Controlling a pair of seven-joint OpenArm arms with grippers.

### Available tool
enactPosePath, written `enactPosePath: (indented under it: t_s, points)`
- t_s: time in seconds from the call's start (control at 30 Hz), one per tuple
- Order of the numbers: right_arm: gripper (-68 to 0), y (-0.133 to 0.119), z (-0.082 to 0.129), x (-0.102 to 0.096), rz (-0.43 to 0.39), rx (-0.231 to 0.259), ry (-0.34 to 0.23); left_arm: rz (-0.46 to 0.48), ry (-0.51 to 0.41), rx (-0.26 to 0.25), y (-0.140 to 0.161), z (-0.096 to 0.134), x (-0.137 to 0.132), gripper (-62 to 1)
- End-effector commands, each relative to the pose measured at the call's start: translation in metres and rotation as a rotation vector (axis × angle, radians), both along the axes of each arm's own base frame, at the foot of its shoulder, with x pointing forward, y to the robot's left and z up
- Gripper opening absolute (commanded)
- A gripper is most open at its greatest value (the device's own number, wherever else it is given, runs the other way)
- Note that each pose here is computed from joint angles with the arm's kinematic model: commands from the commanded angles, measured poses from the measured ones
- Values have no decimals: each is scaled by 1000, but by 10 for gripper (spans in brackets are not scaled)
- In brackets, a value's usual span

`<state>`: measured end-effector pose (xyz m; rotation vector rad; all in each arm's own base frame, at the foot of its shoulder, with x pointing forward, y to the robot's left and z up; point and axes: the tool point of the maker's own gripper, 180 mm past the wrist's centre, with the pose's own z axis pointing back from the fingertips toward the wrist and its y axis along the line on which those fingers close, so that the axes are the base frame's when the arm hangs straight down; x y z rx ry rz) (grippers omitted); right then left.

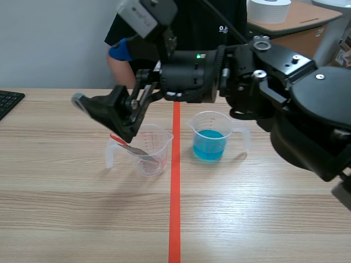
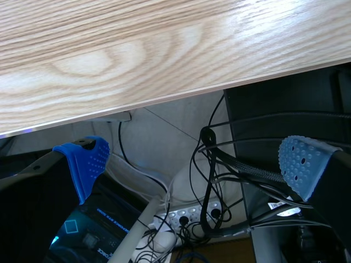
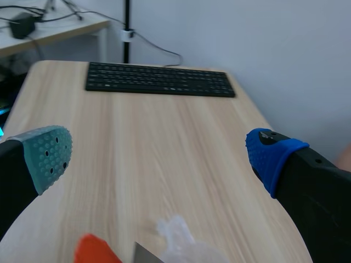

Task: Do the redox reaction experiment.
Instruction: 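Return to the home posture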

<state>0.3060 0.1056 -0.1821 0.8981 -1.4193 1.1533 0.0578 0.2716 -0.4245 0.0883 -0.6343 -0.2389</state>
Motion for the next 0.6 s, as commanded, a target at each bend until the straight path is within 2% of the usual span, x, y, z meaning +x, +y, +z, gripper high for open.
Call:
enactPosePath:
  t_s: [0.0, 0.07, 0.2, 0.4, 0.57]
  points:
    - [4, -17, 8, 8, -47, 32, -2, -13, -48, -12, -4, 8, 9, 14]
    - [4, -33, 10, 11, -84, 39, 0, -22, -80, -1, -2, 14, 17, 14]
    - [4, -65, 7, 15, -175, 23, -4, -31, -177, 26, 7, 36, 43, 14]
    - [4, -112, -2, 16, -304, 1, 30, -136, -335, -24, -8, 83, 90, 14]
    - [4, -152, -12, 8, -402, -31, 57, -218, -428, -1, -23, 114, 130, 14]
